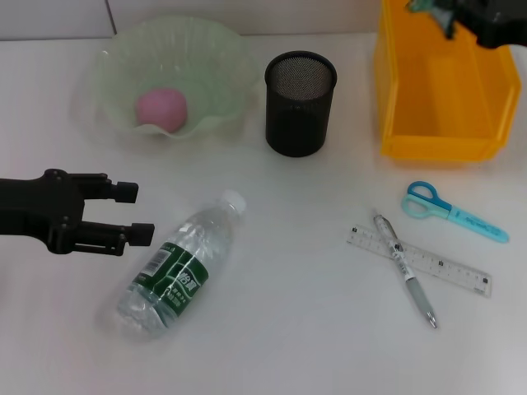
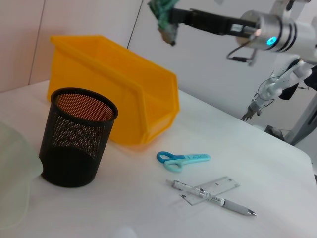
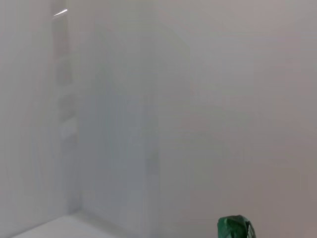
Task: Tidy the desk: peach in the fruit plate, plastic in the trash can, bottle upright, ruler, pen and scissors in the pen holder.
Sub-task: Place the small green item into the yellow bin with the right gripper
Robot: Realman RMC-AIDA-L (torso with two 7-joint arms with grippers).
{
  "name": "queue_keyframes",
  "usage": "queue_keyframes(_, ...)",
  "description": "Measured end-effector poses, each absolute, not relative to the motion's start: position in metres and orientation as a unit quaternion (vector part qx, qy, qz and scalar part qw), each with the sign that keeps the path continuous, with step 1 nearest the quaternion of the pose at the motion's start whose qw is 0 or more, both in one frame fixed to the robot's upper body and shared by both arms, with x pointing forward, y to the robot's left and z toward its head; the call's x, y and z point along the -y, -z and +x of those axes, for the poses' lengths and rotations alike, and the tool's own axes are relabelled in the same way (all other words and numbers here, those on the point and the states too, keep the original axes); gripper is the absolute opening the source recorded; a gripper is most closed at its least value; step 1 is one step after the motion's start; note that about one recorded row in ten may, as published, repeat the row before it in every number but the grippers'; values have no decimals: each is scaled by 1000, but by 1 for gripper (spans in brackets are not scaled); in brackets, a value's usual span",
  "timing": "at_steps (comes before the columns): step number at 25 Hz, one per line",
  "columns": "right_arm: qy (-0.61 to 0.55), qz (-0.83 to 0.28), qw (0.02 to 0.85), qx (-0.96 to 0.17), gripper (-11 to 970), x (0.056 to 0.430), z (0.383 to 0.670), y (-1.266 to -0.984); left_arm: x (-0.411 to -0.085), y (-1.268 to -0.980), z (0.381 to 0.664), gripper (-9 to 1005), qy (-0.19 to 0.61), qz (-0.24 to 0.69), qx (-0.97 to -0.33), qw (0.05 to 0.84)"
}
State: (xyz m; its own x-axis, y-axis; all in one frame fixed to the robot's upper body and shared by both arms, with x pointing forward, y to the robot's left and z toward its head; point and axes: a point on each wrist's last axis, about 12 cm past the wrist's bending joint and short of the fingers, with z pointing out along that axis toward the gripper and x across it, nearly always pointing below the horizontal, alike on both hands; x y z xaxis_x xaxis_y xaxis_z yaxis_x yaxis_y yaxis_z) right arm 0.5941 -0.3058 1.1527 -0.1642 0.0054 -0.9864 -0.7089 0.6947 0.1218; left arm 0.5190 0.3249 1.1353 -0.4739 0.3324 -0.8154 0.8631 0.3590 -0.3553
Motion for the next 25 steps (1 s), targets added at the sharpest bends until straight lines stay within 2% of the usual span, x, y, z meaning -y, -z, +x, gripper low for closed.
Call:
queue_keyframes(4,-246,-173,623,-722,39,307,611,-1125,-324,-1136,520,831,405,393,-758,328)
queue_keyframes(12,-236,-135,615,-740,38,300,621,-1112,-324,-1136,522,831,403,393,-758,329)
queue_keyframes(19,-260,-132,610,-737,251,301,614,-1110,-322,-1139,527,830,399,381,-766,329)
queue_keyframes(25,-316,-157,606,-713,420,319,581,-1115,-318,-1145,533,830,404,365,-776,319)
